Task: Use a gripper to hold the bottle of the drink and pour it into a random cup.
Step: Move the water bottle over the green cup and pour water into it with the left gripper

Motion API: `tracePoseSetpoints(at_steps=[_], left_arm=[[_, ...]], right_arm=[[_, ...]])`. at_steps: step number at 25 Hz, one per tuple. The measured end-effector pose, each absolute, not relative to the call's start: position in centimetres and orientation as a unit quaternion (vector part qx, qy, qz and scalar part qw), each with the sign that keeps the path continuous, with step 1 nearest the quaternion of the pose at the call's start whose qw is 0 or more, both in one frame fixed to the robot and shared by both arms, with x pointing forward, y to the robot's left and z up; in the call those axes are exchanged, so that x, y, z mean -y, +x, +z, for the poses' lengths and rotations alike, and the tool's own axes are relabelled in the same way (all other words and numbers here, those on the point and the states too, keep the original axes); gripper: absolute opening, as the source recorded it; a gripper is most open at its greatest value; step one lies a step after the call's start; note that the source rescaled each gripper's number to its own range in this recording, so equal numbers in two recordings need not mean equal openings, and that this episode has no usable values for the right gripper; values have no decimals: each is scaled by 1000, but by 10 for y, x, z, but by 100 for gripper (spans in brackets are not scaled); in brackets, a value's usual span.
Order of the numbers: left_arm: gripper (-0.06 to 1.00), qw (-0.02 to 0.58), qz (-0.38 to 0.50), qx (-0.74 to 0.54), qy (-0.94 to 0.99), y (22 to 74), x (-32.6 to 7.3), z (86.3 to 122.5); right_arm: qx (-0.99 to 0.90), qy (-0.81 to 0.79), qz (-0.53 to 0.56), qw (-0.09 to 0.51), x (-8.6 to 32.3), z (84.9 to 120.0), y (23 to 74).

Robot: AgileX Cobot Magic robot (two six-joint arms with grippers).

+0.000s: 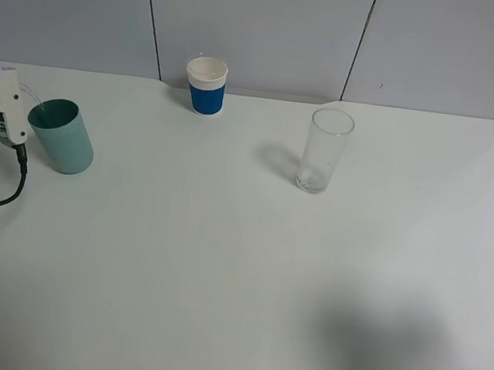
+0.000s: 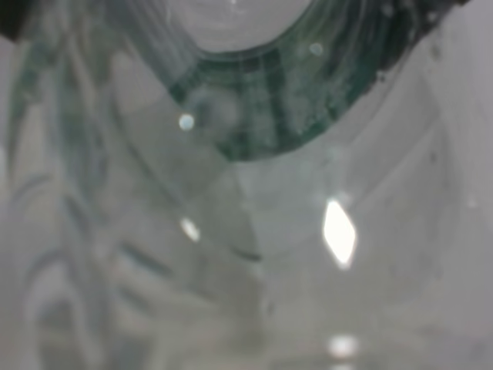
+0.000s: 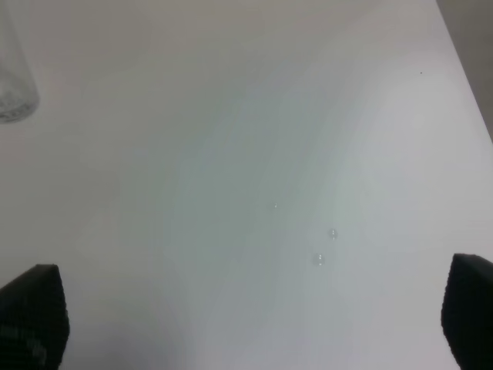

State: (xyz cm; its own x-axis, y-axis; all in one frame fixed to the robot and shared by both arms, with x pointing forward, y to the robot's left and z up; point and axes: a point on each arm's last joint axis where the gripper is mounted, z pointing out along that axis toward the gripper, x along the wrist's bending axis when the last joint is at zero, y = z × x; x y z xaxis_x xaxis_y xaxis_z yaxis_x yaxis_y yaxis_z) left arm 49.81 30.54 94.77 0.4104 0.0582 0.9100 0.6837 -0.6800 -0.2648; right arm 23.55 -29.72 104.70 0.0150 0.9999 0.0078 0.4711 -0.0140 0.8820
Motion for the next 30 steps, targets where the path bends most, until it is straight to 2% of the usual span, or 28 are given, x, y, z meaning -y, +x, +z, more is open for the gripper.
tracePoseSetpoints(at_steps=[30], left_arm=[[0,336,-492,239,-767,497,-307,950]], right_arm=[[-600,612,363,364,297,1047,236]])
